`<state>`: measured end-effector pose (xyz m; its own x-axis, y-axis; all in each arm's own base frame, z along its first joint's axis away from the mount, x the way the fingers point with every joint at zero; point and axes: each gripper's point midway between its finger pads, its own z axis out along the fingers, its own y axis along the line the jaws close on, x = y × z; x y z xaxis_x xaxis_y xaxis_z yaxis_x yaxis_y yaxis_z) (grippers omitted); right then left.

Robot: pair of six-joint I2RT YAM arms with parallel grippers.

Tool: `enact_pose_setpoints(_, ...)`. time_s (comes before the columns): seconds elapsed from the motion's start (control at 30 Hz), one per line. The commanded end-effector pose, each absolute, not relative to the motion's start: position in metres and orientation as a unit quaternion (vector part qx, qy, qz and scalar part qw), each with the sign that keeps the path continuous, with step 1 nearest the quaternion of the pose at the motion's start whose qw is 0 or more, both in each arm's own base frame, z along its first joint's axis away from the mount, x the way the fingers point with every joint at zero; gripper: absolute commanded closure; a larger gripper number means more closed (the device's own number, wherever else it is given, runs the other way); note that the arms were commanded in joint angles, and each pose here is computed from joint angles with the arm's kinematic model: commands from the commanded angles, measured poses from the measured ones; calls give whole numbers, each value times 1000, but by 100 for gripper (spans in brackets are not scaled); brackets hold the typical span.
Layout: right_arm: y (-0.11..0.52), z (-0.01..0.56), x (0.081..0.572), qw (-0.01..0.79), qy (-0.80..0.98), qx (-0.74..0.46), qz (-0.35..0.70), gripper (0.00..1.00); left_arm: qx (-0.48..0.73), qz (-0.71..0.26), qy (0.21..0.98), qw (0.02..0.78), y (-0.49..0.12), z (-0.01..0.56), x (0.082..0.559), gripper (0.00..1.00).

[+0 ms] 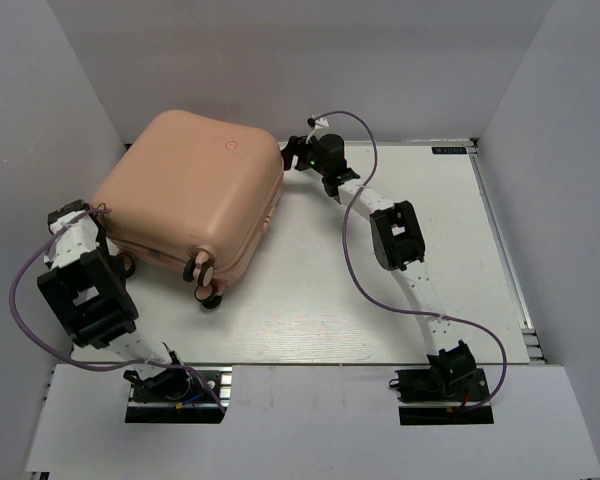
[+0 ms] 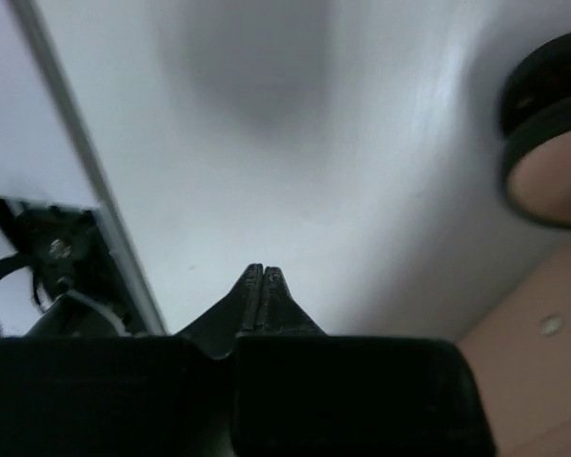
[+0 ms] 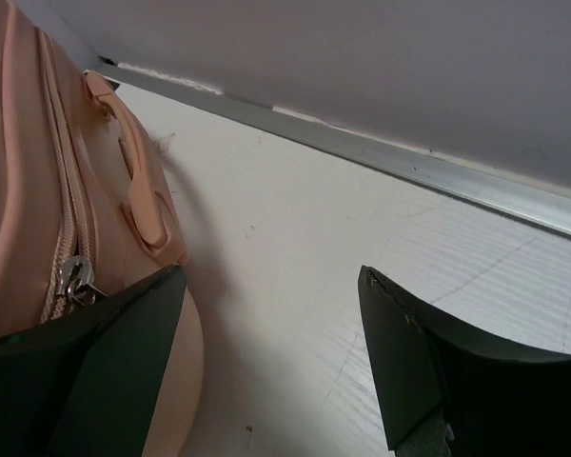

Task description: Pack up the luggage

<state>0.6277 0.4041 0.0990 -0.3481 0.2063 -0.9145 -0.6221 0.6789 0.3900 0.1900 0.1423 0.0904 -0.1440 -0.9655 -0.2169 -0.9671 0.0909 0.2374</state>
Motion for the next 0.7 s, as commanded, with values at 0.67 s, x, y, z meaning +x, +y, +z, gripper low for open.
enact_pose_setpoints(0.67, 404, 199, 432, 569, 477, -440, 505, 26, -277, -39, 940, 196, 17, 89, 482, 100)
